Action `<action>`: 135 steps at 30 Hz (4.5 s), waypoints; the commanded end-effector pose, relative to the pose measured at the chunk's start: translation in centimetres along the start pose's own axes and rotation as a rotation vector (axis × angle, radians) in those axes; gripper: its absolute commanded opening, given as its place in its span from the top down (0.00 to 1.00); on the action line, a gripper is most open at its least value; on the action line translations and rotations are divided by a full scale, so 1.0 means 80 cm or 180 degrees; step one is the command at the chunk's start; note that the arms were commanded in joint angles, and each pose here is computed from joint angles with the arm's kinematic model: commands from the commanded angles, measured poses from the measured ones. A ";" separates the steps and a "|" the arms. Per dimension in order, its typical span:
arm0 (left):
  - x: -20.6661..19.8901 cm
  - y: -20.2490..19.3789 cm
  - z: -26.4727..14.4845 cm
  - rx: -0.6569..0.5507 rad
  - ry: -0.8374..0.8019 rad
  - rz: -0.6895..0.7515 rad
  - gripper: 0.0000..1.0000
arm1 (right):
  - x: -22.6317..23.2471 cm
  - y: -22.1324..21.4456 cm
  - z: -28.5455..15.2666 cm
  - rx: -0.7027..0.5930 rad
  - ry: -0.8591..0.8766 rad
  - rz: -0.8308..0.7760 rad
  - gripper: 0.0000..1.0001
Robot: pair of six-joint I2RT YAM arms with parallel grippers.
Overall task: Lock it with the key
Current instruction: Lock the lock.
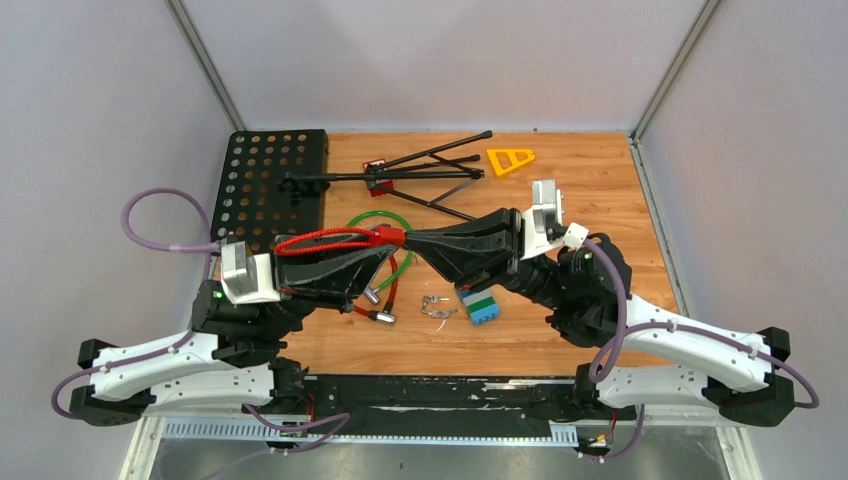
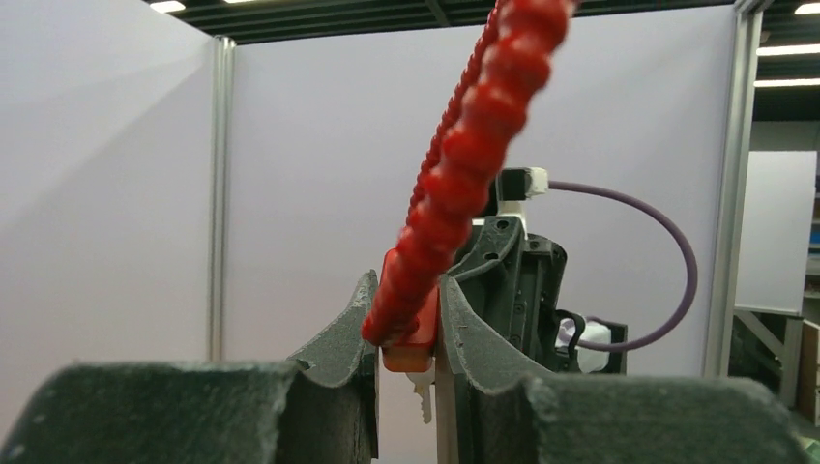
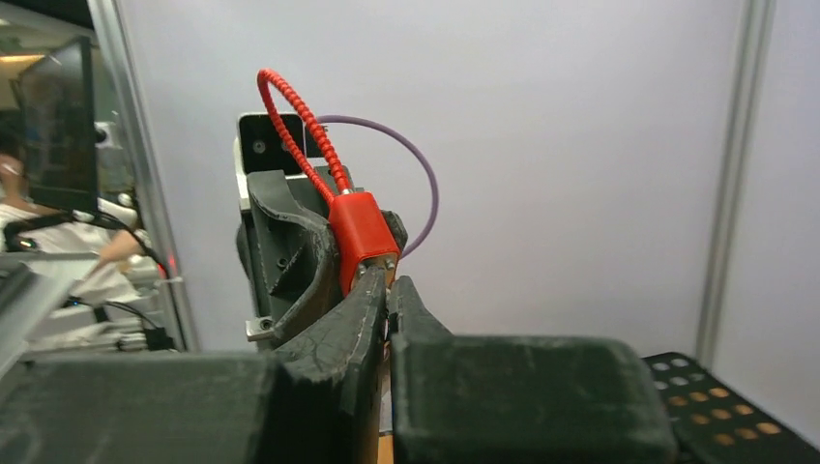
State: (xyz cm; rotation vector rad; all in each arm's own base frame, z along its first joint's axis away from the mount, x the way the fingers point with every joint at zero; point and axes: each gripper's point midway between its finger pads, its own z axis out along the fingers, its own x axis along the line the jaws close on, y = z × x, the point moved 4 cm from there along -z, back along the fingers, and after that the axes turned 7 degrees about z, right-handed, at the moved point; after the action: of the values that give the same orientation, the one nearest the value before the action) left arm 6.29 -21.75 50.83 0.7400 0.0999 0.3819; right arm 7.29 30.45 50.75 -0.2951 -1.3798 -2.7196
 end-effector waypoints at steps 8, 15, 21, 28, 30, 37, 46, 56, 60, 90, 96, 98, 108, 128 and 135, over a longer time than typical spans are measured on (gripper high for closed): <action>0.031 0.003 0.000 -0.0030 0.0604 -0.0144 1.00 | 0.041 -0.006 -0.001 0.0006 0.0369 -0.1175 1.00; 0.031 0.007 -0.001 -0.0031 0.0587 -0.0162 1.00 | 0.042 -0.008 -0.003 0.0032 0.0219 -0.1548 1.00; 0.030 0.014 -0.006 -0.0069 0.0551 -0.0140 1.00 | 0.036 0.006 -0.015 -0.0039 -0.0010 -0.1579 0.81; 0.024 0.023 -0.008 -0.0132 0.0403 -0.0113 1.00 | 0.035 0.018 -0.038 -0.0133 -0.0050 -0.1470 0.55; 0.020 0.024 -0.007 -0.0140 0.0346 -0.0131 1.00 | 0.031 0.018 -0.041 -0.0109 -0.0110 -0.1536 0.54; 0.008 0.022 -0.001 -0.0150 0.0177 -0.0305 1.00 | 0.011 0.010 -0.028 0.0081 -0.0292 -0.2258 0.57; 0.005 0.022 0.000 -0.0188 0.0147 -0.0415 1.00 | 0.008 -0.011 -0.008 0.0200 -0.0215 -0.3319 0.65; 0.005 0.021 -0.001 -0.0163 0.0143 -0.0412 1.00 | 0.015 -0.003 -0.010 -0.0013 -0.0542 -0.3910 0.68; 0.006 0.022 -0.002 -0.0161 0.0150 -0.0392 1.00 | 0.012 -0.004 -0.013 0.0059 -0.0602 -0.4026 0.68; -0.011 0.010 0.006 -0.0036 -0.0084 -0.0511 1.00 | 0.001 -0.003 -0.001 0.0336 -0.0738 -0.4305 0.88; -0.014 0.010 0.007 0.0018 -0.0160 -0.0497 1.00 | -0.003 -0.005 0.000 0.0459 -0.0786 -0.4384 0.99; -0.015 0.009 0.007 0.0041 -0.0162 -0.0495 1.00 | -0.005 -0.004 0.000 0.0477 -0.0826 -0.4341 1.00; -0.030 0.016 0.009 0.0141 -0.0482 -0.0428 1.00 | 0.002 0.006 0.001 0.0570 -0.0738 -0.3180 1.00; -0.095 0.032 0.009 0.0151 -0.1815 -0.0516 1.00 | 0.021 0.020 -0.011 0.0707 0.0409 -0.1185 1.00; -0.104 0.032 0.007 0.0161 -0.1988 -0.0573 1.00 | 0.019 0.022 -0.013 0.0736 0.0537 -0.0823 1.00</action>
State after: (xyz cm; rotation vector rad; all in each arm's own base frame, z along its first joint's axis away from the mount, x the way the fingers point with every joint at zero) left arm 2.50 -23.97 52.93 0.8542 -0.1715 0.1741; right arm 5.07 28.25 52.20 0.3333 -1.7828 -2.7762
